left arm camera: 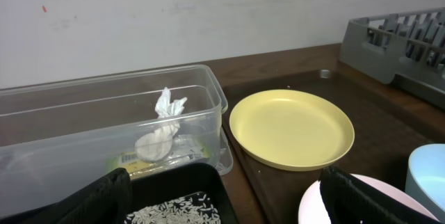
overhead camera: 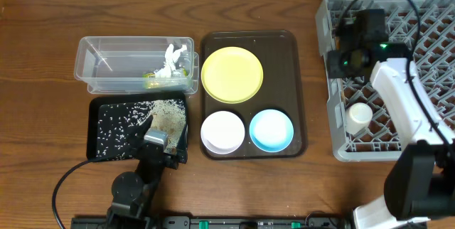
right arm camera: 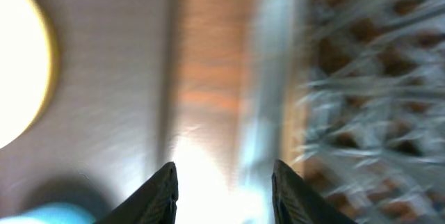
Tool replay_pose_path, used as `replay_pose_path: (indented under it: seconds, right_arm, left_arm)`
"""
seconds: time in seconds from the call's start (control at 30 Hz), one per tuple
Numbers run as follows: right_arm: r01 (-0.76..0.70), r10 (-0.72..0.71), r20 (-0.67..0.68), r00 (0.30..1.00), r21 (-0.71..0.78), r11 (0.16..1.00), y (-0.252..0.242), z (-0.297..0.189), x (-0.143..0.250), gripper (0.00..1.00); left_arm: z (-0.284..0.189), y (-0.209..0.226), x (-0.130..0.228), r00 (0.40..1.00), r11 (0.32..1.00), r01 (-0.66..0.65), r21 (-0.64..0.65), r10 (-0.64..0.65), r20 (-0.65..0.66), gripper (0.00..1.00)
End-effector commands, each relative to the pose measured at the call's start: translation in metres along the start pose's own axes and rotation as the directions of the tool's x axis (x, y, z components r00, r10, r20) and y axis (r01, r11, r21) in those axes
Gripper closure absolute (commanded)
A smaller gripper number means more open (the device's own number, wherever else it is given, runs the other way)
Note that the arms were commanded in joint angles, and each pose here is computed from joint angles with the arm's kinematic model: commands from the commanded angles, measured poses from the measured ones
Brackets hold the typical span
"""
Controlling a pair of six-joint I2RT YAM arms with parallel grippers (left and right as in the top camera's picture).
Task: Sort waste into correct bins and load items into the dishwasher rack
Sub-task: 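Carry the second chopstick into the grey rack and release it, then reach the right gripper down and grasp the rim of the blue bowl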
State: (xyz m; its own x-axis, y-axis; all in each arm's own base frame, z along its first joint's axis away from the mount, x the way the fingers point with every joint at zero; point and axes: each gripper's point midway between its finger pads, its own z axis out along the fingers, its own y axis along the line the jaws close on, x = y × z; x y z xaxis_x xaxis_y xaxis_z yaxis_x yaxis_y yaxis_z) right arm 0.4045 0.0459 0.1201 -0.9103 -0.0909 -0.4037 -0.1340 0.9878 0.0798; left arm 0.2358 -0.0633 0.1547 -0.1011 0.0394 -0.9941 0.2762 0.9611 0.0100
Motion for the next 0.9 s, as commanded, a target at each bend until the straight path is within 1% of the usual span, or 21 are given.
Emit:
replay_pose_path:
  seconds: [0.0,0.13,0.17,0.23,0.33,0.4,0.53,0.73,0.8,0.87]
  right_arm:
    - [0.053,-0.056,-0.009,0.998,-0.223,0.973,0.073,-0.027,0.009,0.59]
    - [0.061,-0.118,-0.204,0.972,-0.268,0.961,0.121,-0.026,0.065,0.59]
    - [0.051,-0.119,-0.25,0.961,-0.264,0.963,0.131,-0.023,0.08,0.6]
    - [0.048,-0.115,-0.297,0.948,-0.224,0.973,0.14,-0.015,0.101,0.64]
    - [0.051,-0.078,-0.312,0.947,-0.093,0.994,0.133,0.0,0.118,0.63]
    - [0.043,-0.052,-0.317,0.947,-0.035,0.998,0.127,0.007,0.126,0.62]
    - [0.037,-0.041,-0.326,0.945,-0.017,0.999,0.118,0.02,0.138,0.6]
    - [0.084,-0.094,-0.32,0.943,-0.043,0.996,0.113,0.039,0.154,0.59]
    - [0.082,-0.09,-0.332,0.939,-0.037,0.996,0.11,0.041,0.161,0.6]
    - [0.081,-0.089,-0.338,0.937,-0.035,0.996,0.108,0.044,0.165,0.63]
  left_arm:
    - [0.002,-0.001,0.015,0.999,1.0,0.0,0.01,0.0,-0.034,0.11]
    - [0.002,-0.001,0.015,0.999,1.0,0.0,0.01,0.0,-0.034,0.11]
    - [0.002,-0.001,0.015,0.999,1.0,0.0,0.01,0.0,-0.034,0.11]
    - [0.002,-0.001,0.015,0.999,1.0,0.0,0.01,0.0,-0.034,0.11]
    - [0.002,-0.001,0.015,0.999,1.0,0.0,0.01,0.0,-0.034,0.11]
    - [0.002,-0.001,0.015,0.999,1.0,0.0,0.01,0.0,-0.034,0.11]
    - [0.002,-0.001,0.015,0.999,1.0,0.0,0.01,0.0,-0.034,0.11]
    - [0.002,-0.001,0.015,0.999,1.0,0.0,0.01,0.0,-0.034,0.11]
    - [0.002,-0.001,0.015,0.999,1.0,0.0,0.01,0.0,-0.034,0.11]
    - [0.002,-0.001,0.015,0.999,1.0,0.0,0.01,0.0,-0.034,0.11]
